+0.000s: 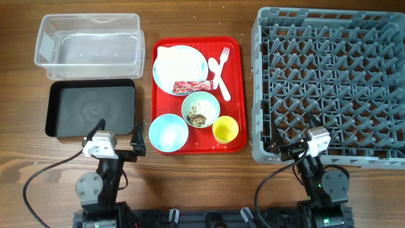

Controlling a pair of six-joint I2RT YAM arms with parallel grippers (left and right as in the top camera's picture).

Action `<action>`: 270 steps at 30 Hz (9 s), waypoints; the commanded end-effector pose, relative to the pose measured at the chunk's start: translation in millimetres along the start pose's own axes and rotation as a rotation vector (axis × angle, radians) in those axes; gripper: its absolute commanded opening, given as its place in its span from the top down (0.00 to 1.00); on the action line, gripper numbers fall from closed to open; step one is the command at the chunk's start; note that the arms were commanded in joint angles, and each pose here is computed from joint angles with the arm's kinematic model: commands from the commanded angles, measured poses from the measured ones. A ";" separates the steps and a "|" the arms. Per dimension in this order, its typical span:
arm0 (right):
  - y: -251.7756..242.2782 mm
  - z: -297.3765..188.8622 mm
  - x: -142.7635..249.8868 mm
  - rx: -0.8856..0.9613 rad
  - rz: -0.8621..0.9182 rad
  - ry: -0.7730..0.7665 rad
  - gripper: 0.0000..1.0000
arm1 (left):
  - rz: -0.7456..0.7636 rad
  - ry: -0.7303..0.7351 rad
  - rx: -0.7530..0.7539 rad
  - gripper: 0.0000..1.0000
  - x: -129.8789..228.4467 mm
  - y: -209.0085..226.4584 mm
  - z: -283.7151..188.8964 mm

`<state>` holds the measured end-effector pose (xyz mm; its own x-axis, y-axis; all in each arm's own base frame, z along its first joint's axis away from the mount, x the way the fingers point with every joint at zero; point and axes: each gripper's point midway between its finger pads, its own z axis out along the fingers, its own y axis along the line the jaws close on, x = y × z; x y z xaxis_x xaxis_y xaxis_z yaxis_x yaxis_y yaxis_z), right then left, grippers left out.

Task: Sort waste into correct bins and load items into the dishwasher rack
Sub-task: 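Grasp the white napkin with the left gripper and drop it in the clear bin, then grasp the red snack wrapper on the blue plate with the left gripper, then carry the red wrapper left and drop it into the clear bin, then grasp the green bowl of food scraps with the left gripper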

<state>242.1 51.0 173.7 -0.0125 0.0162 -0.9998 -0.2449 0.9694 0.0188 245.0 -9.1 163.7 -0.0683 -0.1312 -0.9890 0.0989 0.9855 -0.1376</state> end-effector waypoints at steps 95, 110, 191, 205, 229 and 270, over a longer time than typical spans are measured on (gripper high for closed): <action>27.9 95.1 -28.6 -0.282 0.097 0.933 0.01 | 0.012 0.881 -0.166 0.53 -7.1 94.6 325.9; 27.9 95.2 -28.6 -0.282 0.097 0.933 0.00 | 0.375 1.241 0.492 0.08 34.1 -104.1 223.5; 28.2 92.2 -26.6 -0.274 0.118 0.951 0.00 | -0.154 1.030 -0.191 0.75 72.1 -89.3 277.2; 28.3 92.2 -26.6 -0.274 0.118 0.951 0.01 | -0.137 1.328 -0.214 0.10 173.0 -126.0 230.2; 27.6 97.6 -30.0 -0.273 0.112 0.925 0.00 | -0.362 0.954 -0.482 0.19 12.4 118.4 292.9; -43.1 118.1 -54.7 0.040 0.325 0.782 0.39 | 0.046 1.436 0.033 0.74 166.8 -233.7 137.5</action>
<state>364.4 44.7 215.9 -0.7655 0.0980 -0.6359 -0.1050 0.9561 0.2737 348.3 -278.2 31.0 -0.9849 0.1460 -0.0931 0.1586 0.9764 -0.1464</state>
